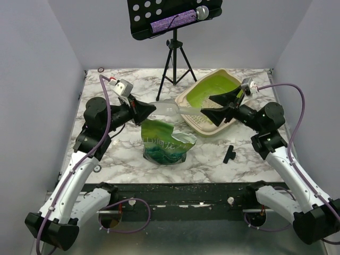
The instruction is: Fill the litter box with clean litter
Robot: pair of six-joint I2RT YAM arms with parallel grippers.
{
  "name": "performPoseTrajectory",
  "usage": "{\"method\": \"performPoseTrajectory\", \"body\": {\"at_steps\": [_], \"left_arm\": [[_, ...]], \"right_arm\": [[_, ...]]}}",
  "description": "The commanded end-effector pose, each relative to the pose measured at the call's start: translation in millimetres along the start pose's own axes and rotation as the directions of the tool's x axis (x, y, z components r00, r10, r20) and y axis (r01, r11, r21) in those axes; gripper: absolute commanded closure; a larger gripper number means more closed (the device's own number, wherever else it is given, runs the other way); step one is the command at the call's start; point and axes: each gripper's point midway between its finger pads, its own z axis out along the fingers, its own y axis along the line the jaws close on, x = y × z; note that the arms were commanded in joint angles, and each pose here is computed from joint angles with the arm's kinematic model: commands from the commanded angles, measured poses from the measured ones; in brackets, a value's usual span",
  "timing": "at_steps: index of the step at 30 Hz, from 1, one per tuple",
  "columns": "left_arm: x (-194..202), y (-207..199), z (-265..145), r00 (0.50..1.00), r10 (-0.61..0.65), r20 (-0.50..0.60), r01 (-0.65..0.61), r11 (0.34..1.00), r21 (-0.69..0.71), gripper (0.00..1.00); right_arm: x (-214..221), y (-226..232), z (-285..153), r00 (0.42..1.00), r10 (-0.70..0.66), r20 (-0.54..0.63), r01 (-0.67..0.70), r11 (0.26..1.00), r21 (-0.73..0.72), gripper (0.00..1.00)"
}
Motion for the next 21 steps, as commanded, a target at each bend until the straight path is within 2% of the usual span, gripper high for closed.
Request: {"method": "performPoseTrajectory", "body": {"at_steps": [1,8,21], "left_arm": [[-22.1,-25.7,-2.9,0.992,-0.059,0.113,0.032,0.973,0.229,1.00],[-16.2,-13.6,1.7,0.972,-0.197,0.125,0.149,0.936,0.318,1.00],[-13.4,-9.7,-0.5,0.968,-0.216,0.126,0.164,0.928,0.336,1.00]], "right_arm": [[-1.7,-3.3,3.5,1.000,-0.004,0.030,0.006,0.999,-0.052,0.14],[-0.8,3.3,-0.3,0.999,0.002,0.035,0.004,0.986,-0.166,0.13],[12.4,17.0,6.8,0.996,0.082,-0.024,-0.085,0.935,-0.343,0.12]]}}
